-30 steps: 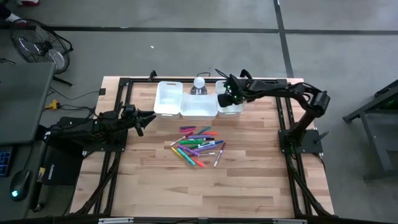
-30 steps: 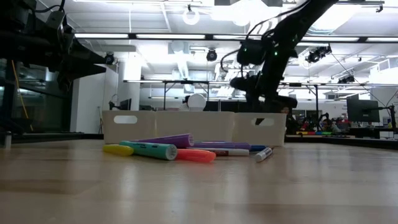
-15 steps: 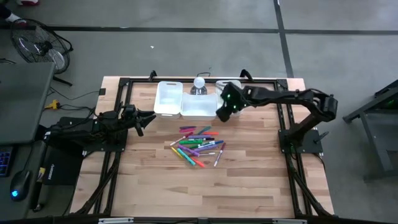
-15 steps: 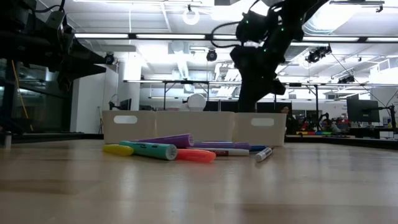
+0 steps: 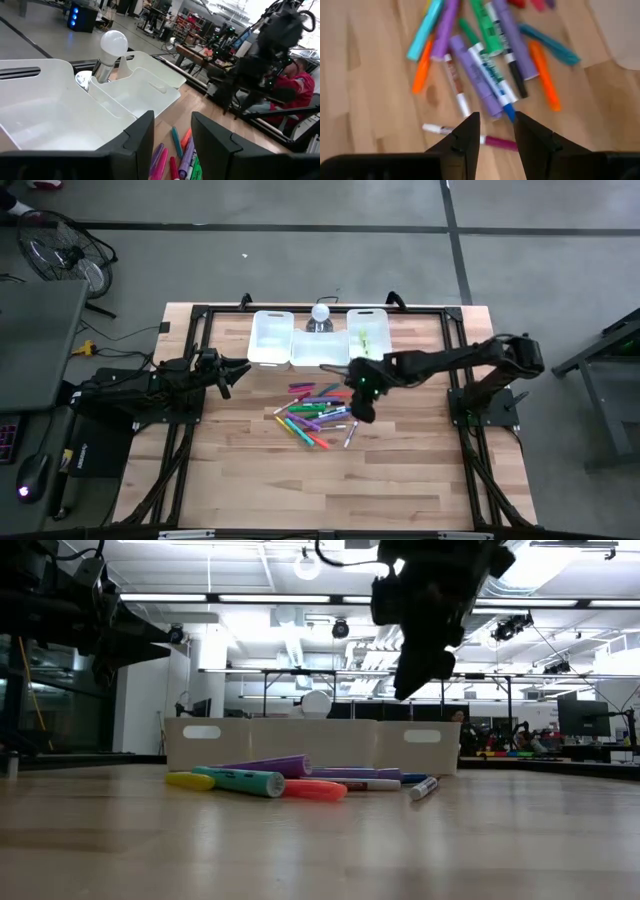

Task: Pick & Place Markers
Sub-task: Put the violet highlighter pen into the right white bin

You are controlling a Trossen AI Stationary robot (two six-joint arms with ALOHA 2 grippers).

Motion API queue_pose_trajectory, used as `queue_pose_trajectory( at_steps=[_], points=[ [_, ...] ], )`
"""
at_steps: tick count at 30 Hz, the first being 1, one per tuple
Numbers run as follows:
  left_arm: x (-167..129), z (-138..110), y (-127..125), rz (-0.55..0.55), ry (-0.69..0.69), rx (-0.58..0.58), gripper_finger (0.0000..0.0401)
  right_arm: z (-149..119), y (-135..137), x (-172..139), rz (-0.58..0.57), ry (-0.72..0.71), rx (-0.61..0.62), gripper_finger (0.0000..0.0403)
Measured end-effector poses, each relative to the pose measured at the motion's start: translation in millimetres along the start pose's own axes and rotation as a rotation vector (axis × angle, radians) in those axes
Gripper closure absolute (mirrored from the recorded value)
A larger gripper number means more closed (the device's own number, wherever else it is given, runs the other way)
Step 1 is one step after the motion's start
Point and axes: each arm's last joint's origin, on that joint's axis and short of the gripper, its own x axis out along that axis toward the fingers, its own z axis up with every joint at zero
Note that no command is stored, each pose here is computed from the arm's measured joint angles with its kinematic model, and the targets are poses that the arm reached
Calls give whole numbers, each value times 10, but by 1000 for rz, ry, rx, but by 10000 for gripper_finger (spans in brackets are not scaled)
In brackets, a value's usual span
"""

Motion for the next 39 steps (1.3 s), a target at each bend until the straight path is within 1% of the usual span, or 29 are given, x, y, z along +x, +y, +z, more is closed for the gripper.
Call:
queue_pose_trajectory(
  at_steps=[10,15,17,21,25,31,34,39],
  points=[
    [0,0,0,0,0,0,272,-180,393,39,38,30,-145,295],
    [0,0,0,0,0,0,272,-270,539,121,56,64,-185,295],
    [0,0,0,0,0,0,272,-265,595,167,58,82,-199,295],
    [0,-1,1,0,0,0,272,-142,697,234,49,92,-236,295],
    [0,-1,0,0,1,0,272,41,760,337,21,107,-263,295],
    [0,-2,1,1,1,0,272,389,831,542,11,158,-230,295],
    [0,-2,1,0,1,0,272,567,837,652,0,168,-195,295],
    [0,-1,0,0,1,0,272,784,818,808,-14,192,-136,293]
  ],
)
